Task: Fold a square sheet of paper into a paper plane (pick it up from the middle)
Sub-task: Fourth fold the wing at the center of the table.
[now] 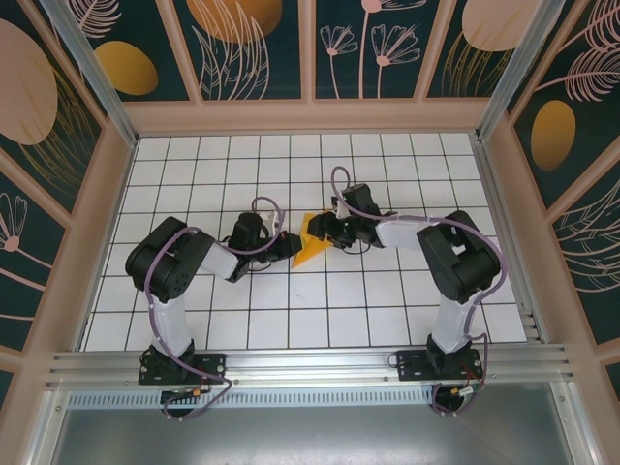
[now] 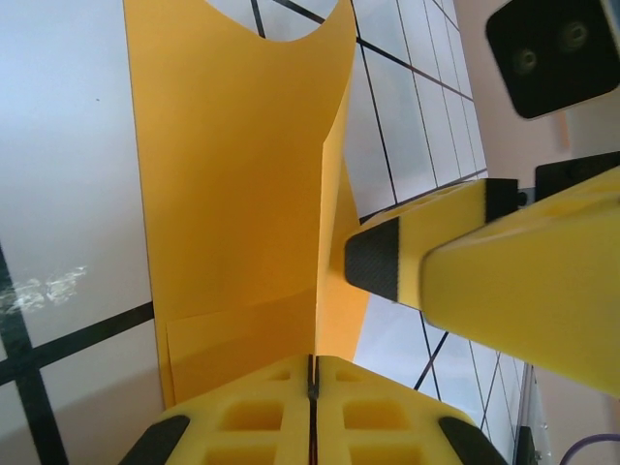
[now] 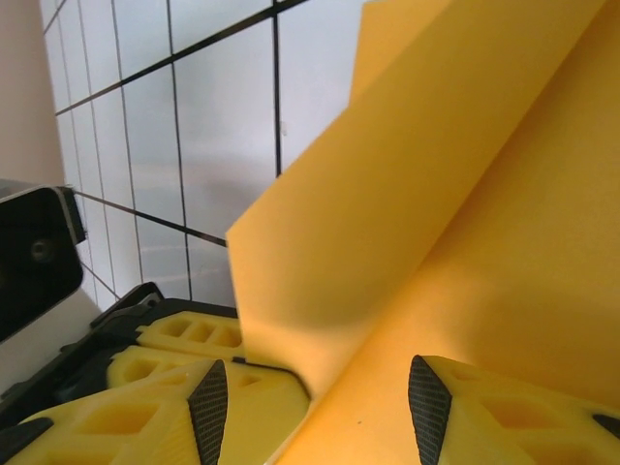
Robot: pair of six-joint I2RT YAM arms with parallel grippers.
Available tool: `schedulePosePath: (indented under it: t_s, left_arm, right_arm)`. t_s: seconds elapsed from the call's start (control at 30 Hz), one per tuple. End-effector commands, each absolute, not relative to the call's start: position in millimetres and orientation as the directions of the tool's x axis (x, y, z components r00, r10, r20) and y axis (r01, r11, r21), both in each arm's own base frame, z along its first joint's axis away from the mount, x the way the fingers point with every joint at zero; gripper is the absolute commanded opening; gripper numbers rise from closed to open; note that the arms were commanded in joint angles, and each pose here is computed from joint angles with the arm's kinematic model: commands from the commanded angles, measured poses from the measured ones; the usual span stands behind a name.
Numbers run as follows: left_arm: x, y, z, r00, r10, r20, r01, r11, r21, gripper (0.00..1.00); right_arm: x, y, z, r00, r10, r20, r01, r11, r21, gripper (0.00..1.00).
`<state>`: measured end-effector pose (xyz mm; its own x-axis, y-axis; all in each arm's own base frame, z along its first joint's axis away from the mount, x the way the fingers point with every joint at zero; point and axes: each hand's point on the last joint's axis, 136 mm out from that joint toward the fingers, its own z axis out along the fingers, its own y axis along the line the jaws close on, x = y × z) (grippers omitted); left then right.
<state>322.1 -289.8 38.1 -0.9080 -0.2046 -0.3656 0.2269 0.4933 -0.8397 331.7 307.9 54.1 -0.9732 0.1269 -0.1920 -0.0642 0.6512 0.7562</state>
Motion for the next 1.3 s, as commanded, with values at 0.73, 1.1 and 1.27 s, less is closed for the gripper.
schedulePosePath:
  t_s: [0.73, 1.1, 1.27]
  left_arm:
    - [317.1, -296.6, 44.1, -0.921, -0.146, -0.362, 0.263, 0.453, -0.852, 0.33]
    - [313.6, -271.0, 56.7, -0.89, -0.132, -0.436, 0.291, 0.572, -0.767, 0.44]
    - [317.7, -267.2, 68.3, -0.874, -0.161, -0.459, 0.289, 0.587, -0.756, 0.37]
  right_arm:
    - [331.2, 291.5, 0.5, -0.983, 0.169, -0.069, 0.093, 0.789, 0.607, 0.55]
    - [330.6, 279.7, -8.1, -0.975, 0.219, -0.046, 0.159, 0.823, 0.545, 0.56]
    - [329.8, 275.1, -12.3, -0.971, 0.238, -0.037, 0.185, 0.835, 0.518, 0.56]
